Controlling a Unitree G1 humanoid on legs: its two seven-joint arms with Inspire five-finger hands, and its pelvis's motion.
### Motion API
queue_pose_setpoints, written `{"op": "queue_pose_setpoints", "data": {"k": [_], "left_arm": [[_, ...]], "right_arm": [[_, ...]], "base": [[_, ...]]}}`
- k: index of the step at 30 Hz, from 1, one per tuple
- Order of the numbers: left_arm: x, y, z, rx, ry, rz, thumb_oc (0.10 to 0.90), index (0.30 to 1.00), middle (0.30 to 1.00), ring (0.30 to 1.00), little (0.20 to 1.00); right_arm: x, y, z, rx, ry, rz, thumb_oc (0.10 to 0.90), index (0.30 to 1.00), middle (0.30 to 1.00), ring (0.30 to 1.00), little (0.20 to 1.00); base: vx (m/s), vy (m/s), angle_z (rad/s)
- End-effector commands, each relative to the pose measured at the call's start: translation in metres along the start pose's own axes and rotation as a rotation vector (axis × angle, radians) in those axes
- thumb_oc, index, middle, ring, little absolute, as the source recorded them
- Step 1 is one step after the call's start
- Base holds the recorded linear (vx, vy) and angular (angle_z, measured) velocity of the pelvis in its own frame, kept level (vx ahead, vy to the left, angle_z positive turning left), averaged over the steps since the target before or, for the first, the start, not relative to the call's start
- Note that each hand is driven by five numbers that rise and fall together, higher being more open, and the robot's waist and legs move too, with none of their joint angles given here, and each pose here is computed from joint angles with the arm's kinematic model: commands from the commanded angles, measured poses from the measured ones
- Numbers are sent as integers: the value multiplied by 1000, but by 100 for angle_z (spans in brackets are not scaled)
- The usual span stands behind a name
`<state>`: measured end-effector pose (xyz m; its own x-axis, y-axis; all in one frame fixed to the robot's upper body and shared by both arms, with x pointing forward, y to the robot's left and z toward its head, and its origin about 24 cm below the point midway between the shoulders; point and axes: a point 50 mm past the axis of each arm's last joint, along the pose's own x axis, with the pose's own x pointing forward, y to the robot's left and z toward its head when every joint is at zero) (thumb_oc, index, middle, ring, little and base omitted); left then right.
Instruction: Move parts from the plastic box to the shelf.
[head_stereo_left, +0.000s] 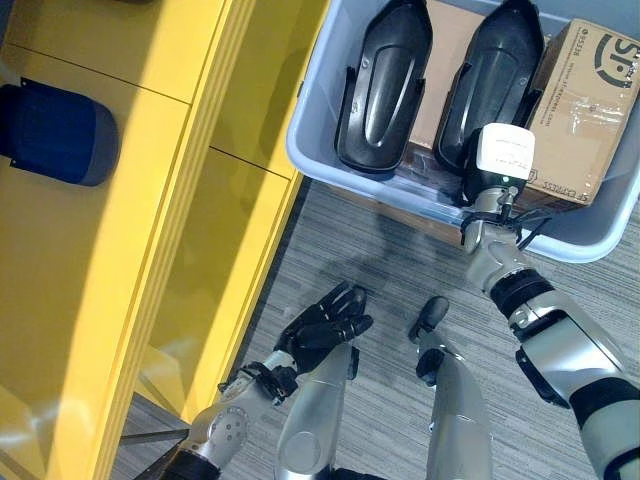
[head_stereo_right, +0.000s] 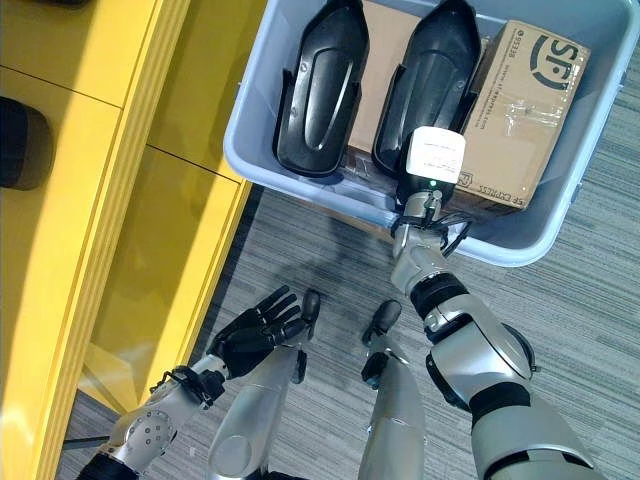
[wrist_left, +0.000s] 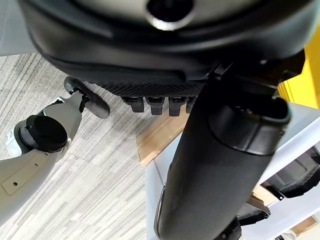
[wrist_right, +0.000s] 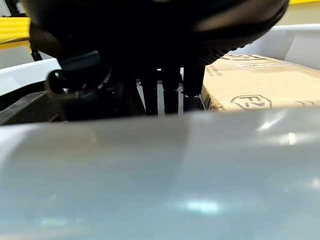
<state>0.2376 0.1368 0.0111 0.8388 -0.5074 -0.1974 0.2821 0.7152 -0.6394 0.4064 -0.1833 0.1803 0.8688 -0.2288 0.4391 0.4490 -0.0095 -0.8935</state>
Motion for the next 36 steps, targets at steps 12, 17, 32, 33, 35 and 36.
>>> {"op": "queue_pose_setpoints", "data": {"k": [12, 17, 32, 33, 35, 36], "left_arm": [[-1, -18, 3, 6, -81, -155, 900, 1000, 1000, 1000, 1000], [-1, -24, 0, -20, -105, -152, 900, 1000, 1000, 1000, 1000], [0, -22, -1, -15, -215, -153, 900, 1000, 1000, 1000, 1000], [-1, -22, -2, -15, -213, -150, 900, 1000, 1000, 1000, 1000], [-2, -21, -5, -17, -203, -136, 900, 1000, 1000, 1000, 1000], [-2, -22, -7, -16, -201, -130, 900, 1000, 1000, 1000, 1000]], "right_arm": [[-11, -10, 16, 89, -254, -243, 400, 300, 300, 300, 300], [-22, -47, 31, 362, -371, -437, 400, 300, 300, 300, 300], [-63, -66, 34, 422, -541, -584, 400, 300, 300, 300, 300], [-63, -66, 33, 426, -534, -584, 400, 300, 300, 300, 300], [-65, -64, 27, 454, -498, -580, 400, 300, 300, 300, 300], [-66, -63, 25, 476, -480, -578, 400, 300, 300, 300, 300]], "base": [[-25, 11, -1], [9, 89, -14], [35, 56, -13], [65, 3, -6], [82, -9, -9], [51, -15, -9]]}}
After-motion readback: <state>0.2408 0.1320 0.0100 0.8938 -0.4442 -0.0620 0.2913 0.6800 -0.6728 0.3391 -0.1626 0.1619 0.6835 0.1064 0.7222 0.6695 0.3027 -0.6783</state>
